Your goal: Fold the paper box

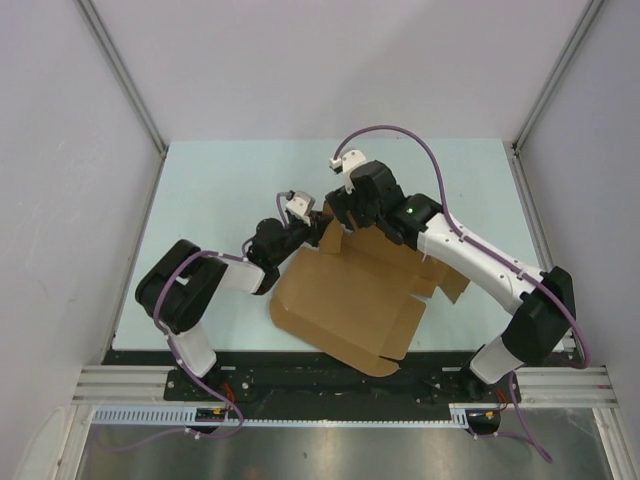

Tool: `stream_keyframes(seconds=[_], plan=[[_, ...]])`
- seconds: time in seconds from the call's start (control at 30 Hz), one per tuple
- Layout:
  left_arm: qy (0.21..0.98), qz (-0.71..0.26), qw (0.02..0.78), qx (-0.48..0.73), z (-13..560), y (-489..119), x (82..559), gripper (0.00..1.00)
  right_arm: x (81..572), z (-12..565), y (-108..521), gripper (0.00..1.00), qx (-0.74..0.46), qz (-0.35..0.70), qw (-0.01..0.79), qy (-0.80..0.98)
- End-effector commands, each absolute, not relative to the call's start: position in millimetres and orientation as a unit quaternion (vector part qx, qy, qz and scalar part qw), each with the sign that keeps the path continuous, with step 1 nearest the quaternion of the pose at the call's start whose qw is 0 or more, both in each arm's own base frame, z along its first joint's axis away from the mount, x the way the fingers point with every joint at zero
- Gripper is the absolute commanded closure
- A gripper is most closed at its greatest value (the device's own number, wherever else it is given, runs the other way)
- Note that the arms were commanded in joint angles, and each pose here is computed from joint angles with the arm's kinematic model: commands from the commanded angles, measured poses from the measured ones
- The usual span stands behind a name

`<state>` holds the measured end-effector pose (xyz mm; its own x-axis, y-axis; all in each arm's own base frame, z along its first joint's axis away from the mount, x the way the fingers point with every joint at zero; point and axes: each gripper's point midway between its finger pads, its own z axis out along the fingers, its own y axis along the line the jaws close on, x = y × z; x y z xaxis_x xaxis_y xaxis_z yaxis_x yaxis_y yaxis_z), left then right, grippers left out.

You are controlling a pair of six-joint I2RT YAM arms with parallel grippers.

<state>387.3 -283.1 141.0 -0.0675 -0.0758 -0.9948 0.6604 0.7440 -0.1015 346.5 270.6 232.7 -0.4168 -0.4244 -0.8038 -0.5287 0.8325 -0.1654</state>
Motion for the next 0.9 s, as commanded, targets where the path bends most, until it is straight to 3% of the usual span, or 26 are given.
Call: stream_keyframes(seconds=[0.0, 0.53, 0.73, 0.87], plan=[[0.648, -0.271, 0.676, 0.223, 167.5, -285.2, 393.7, 0.95, 353.8, 269.1, 255.9, 0.18, -0.266, 0.015, 0.511, 0.817], [0.645, -0.264, 0.679, 0.232, 167.4, -284.3, 392.2, 0.94, 360.9, 228.8, 267.4, 0.35, -0.34, -0.166, 0.519, 0.766], [0.645, -0.264, 0.68, 0.227, 168.1, -283.0, 392.2, 0.92, 369.8, 218.8, 268.3, 0.56, -0.342, -0.199, 0.52, 0.757], [0.644, -0.263, 0.683, 0.223, 168.9, -281.5, 392.1, 0.92, 371.6, 215.3, 267.1, 0.63, -0.343, -0.209, 0.519, 0.754]])
